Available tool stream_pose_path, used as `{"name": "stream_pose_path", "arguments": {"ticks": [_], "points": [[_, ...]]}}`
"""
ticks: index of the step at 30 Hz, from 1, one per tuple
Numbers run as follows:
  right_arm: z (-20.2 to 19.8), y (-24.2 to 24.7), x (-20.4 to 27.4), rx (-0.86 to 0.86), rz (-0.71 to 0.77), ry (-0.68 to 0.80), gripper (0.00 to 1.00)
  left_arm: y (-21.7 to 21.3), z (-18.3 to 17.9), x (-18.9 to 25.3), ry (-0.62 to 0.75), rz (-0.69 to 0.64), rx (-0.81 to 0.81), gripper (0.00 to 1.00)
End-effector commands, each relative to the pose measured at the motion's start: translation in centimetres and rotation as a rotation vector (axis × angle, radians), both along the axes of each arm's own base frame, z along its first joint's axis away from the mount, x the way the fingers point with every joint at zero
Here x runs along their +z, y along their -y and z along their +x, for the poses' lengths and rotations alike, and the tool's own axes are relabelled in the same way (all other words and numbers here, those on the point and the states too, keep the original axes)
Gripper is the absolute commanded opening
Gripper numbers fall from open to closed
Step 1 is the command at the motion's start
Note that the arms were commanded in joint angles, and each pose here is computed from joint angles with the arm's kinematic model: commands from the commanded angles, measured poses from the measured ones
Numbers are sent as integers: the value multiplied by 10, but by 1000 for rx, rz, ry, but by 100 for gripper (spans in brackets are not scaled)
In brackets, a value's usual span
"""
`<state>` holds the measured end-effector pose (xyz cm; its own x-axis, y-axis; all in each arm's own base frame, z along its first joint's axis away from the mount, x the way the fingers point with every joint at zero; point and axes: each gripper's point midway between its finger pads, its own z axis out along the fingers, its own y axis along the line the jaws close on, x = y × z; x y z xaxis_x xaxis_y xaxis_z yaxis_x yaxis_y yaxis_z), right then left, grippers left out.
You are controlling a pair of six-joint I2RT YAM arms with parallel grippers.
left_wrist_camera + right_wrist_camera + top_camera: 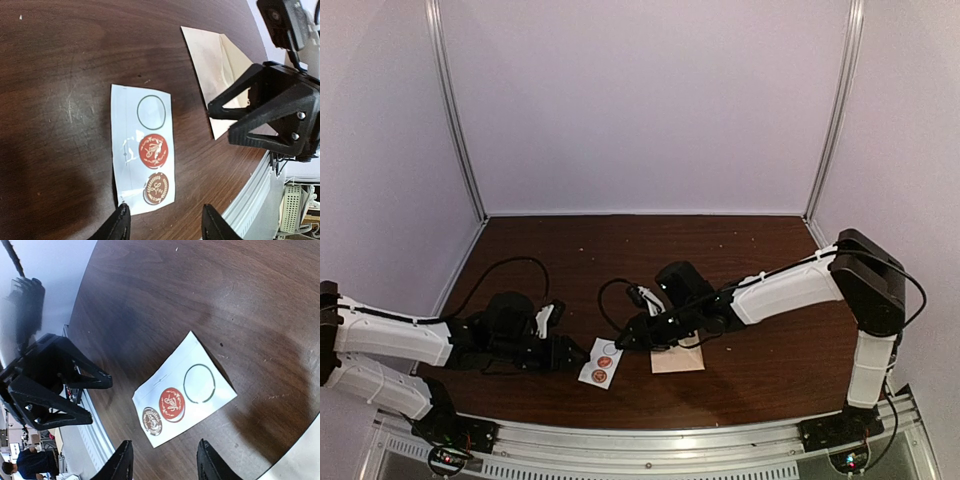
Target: Place the letter into the envelope and seal it
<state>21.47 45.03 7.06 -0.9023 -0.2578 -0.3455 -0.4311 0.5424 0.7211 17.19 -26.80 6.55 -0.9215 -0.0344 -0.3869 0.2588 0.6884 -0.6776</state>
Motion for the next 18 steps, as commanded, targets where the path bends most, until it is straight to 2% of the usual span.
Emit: {"name": "stream_pose_path", "arguments": {"ticks": [1,18], "points": [[-7,-4,12,-63,76,-46,44,9,4,4,6,-46,-9,50],[-12,-6,6,-75,82,-67,44,1,-5,-30,-62,38,-26,51]]}}
